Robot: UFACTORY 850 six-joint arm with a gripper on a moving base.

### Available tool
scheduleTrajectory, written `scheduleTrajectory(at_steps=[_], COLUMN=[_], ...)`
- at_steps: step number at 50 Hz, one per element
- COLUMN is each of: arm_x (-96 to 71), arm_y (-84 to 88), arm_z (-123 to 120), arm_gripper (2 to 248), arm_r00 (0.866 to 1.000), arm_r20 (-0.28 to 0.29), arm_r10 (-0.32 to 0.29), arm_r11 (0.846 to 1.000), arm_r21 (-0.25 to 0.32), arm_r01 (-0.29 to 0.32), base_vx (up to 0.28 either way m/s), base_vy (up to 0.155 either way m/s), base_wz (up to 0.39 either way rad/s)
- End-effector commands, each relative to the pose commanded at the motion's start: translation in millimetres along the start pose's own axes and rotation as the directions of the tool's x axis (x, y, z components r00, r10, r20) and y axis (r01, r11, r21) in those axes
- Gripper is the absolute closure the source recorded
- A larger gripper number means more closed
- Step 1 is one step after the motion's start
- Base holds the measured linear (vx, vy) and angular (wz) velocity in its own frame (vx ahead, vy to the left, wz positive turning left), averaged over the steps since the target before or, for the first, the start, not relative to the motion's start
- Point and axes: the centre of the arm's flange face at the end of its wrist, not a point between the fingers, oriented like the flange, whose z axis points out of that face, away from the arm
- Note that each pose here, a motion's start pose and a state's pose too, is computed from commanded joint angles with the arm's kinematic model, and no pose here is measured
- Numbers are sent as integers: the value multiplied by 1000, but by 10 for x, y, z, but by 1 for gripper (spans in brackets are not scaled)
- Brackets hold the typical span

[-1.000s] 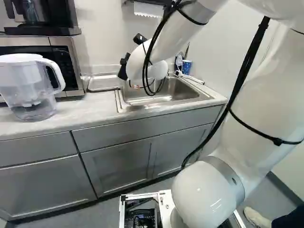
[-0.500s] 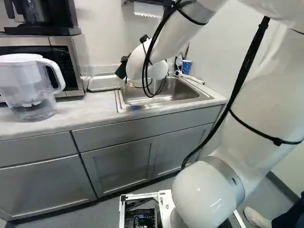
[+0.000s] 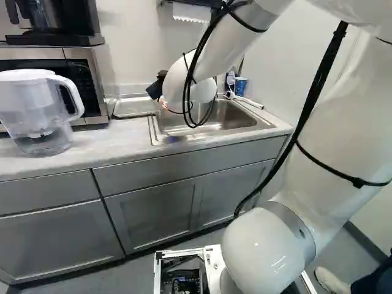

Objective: Rinse the cup and place it in the tray

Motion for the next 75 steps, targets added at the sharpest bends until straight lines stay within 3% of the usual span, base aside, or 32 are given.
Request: scheduleTrajectory(at_steps=[9,18,27,36,45,55,65,75], arm_x=[0,0,0,0,0,0,0,0], arm_y=[0,0,0,0,0,0,0,0], arm_z=[0,0,0,0,0,0,0,0], arm_gripper=[126,126,126,126,126,126,126,126], arm_r00=[996,983,961,930,891,839,777,707], arm_r20=[0,0,0,0,0,0,0,0], arm_r10=[92,186,277,367,453,544,629,707], arm_r11=[996,983,961,930,891,839,777,707], arm_r21=[0,0,0,0,0,0,0,0], arm_r01=[-92,-186,-277,-367,-453,-544,-629,-707], base_vx=[0,0,0,0,0,0,0,0], base_vy=[0,0,0,0,0,0,0,0], base_wz=[0,0,0,0,0,0,0,0])
